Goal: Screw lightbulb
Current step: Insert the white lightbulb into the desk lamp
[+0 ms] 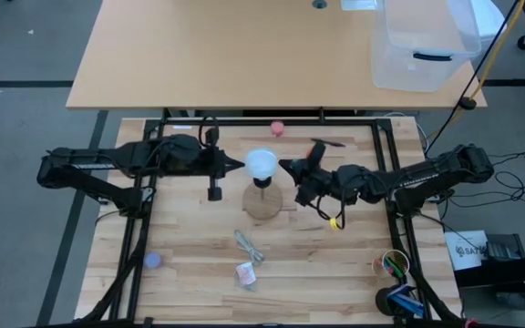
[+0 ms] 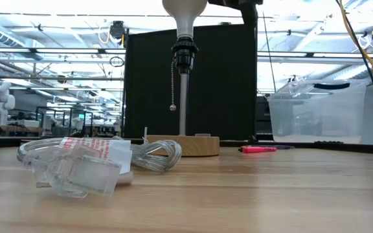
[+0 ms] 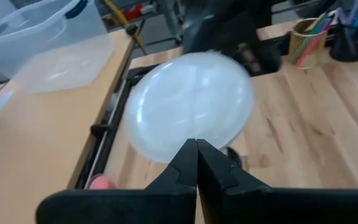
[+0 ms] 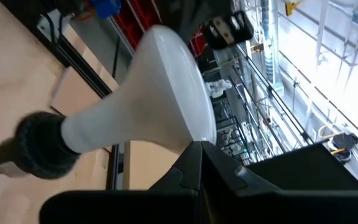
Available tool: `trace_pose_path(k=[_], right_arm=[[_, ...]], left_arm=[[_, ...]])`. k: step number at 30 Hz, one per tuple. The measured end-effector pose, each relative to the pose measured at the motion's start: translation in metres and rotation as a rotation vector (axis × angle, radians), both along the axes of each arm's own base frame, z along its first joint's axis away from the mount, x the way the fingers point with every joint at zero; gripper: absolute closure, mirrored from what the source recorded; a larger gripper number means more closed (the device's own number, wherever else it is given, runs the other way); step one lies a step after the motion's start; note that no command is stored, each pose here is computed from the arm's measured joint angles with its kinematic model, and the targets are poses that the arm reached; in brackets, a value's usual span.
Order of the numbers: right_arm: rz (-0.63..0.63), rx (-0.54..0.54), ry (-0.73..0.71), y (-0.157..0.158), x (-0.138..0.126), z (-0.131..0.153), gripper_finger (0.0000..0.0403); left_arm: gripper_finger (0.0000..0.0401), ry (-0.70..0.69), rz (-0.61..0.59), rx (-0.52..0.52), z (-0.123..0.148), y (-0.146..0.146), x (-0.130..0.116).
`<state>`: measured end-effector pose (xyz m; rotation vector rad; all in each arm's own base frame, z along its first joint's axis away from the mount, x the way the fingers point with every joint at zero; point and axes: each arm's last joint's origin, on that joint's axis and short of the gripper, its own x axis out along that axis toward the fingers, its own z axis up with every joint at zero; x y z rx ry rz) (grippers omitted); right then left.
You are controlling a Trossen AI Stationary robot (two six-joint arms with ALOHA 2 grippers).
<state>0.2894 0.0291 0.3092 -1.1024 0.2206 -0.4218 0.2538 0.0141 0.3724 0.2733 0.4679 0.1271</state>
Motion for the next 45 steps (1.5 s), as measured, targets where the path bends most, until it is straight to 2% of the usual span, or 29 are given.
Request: trace_pose_path(k=[13,16,22,27,31,39,45], right_arm=[[0.109,0.068,0.007,0.028,-0.004,-0.004,0.0403],[0.107,0.087,0.027,0.029,-0.004,-0.007,0.0403],[-0.024,0.078,0.04,0.015,-0.003,-0.008,0.0403],[-0.067,0.047,0.019,0.0,-0.001,-0.004,0.0403],[-0.089,0.034,-0.008,-0.01,0.0,-0.001,0.0403],[-0.03,0.027,-0.044,-0.015,0.001,0.003,0.0403],[-0.012,0.029,-0.045,-0.014,0.002,0.003,0.0403]], left_arm=[[0.0401,0.012,0.15,0.013,-0.003,0.024,-0.001],[0.0401,-0.003,0.142,0.019,0.0,0.023,-0.003],[0.0401,-0.078,0.086,0.043,0.015,0.01,-0.016],[0.0401,-0.108,-0.07,0.001,0.019,-0.006,-0.019],[0.0401,-0.084,-0.126,-0.005,0.015,-0.018,-0.015],[0.0401,-0.008,-0.047,0.022,0.006,-0.021,-0.012],[0.0401,-0.006,-0.026,0.02,0.004,-0.017,-0.007]])
